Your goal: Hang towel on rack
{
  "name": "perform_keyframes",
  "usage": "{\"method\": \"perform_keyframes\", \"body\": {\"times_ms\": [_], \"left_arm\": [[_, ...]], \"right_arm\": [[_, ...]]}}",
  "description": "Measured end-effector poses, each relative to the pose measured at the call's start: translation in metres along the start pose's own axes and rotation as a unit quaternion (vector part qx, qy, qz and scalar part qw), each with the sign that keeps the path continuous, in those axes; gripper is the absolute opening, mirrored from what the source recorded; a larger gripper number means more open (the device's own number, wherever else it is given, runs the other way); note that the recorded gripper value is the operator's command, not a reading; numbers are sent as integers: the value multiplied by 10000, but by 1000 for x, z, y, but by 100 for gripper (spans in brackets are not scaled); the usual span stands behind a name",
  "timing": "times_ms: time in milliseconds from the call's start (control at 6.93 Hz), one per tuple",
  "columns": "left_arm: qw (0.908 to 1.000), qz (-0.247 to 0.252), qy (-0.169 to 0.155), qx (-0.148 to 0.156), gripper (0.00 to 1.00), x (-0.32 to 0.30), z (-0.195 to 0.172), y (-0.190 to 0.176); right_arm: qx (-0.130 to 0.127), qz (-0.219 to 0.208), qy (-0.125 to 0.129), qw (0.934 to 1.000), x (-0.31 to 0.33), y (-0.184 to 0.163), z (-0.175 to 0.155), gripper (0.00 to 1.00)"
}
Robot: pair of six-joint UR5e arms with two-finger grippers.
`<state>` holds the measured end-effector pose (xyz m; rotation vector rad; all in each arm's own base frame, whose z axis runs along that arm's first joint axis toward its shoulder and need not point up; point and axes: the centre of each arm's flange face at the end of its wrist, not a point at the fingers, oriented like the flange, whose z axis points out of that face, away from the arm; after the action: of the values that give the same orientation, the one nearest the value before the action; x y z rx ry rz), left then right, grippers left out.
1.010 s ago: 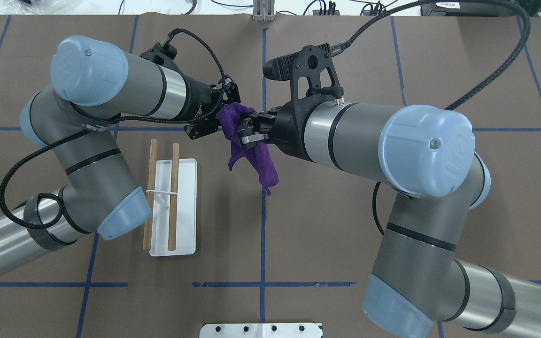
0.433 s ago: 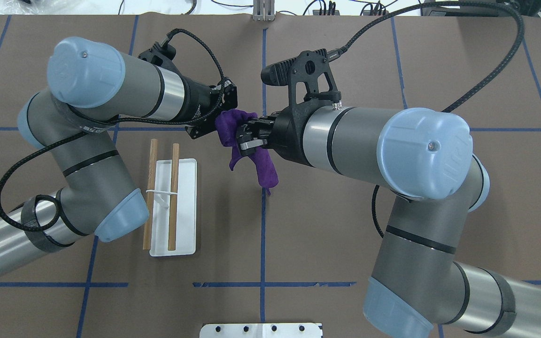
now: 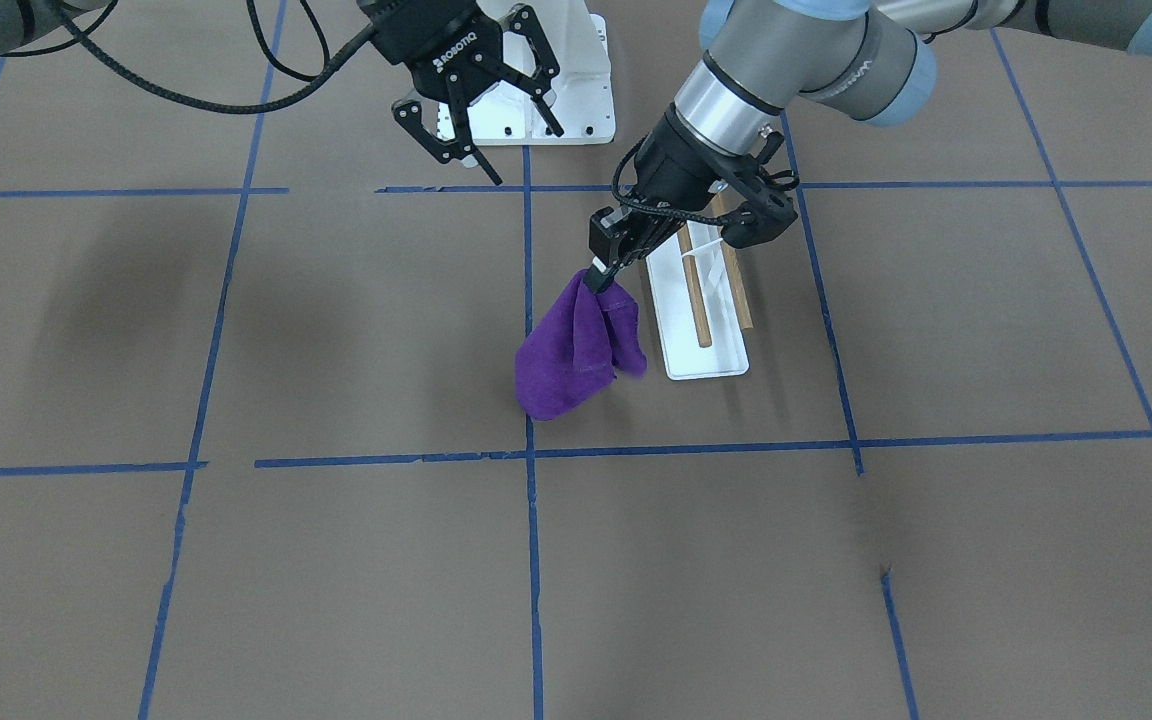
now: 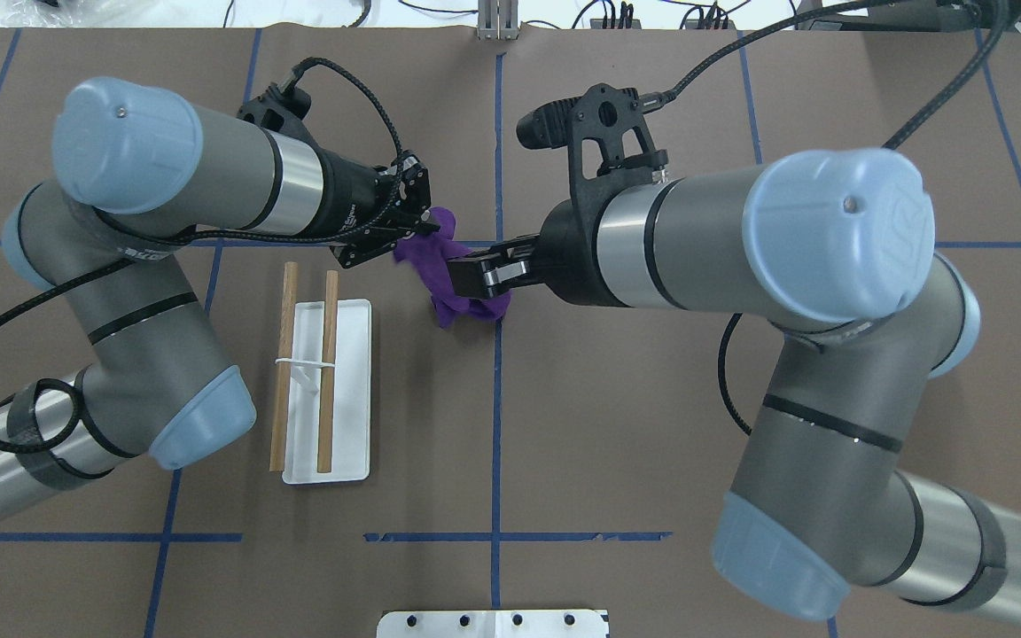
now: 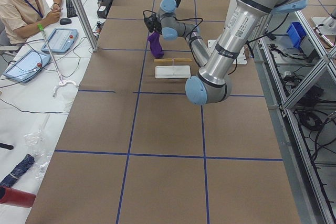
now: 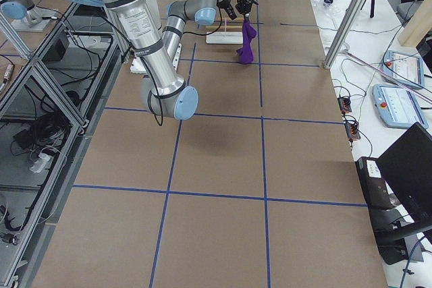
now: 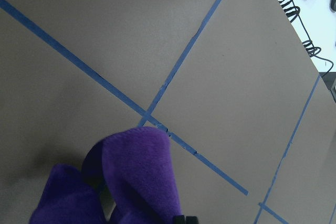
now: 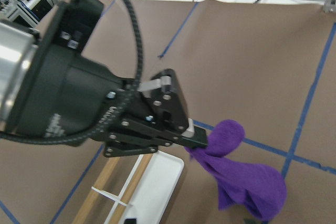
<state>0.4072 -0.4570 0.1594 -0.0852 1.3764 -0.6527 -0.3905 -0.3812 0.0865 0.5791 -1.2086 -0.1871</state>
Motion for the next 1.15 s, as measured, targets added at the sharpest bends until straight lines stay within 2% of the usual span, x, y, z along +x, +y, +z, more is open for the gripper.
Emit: {"method": "perform_keyframes", "body": {"times_ms": [144,433,577,865,1010,1154], "left_arm": [[9997,228,14,22,0,-11,-14,-4],[9951,982,-117,92,0,-50,-38,-16],[9877,1533,-271,112,0,-78,-49,-23],[9638,2583,-662,-45,0,-133,-69,-42],[9507,2993,-785,-188,0,-160,-77,-55],[9426,3231,-806,-261,0,-185,-81,-66]], "right_arm": [[-403,219,292,9985,27,-10,-5,100],[-827,307,908,9920,88,-11,-3,100],[-994,145,1234,9873,123,-9,-3,100],[-1461,-363,1827,9716,181,-8,-9,100],[-1681,-584,2027,9629,213,-1,-14,100],[-1854,-705,2183,9555,243,6,-21,100]]}}
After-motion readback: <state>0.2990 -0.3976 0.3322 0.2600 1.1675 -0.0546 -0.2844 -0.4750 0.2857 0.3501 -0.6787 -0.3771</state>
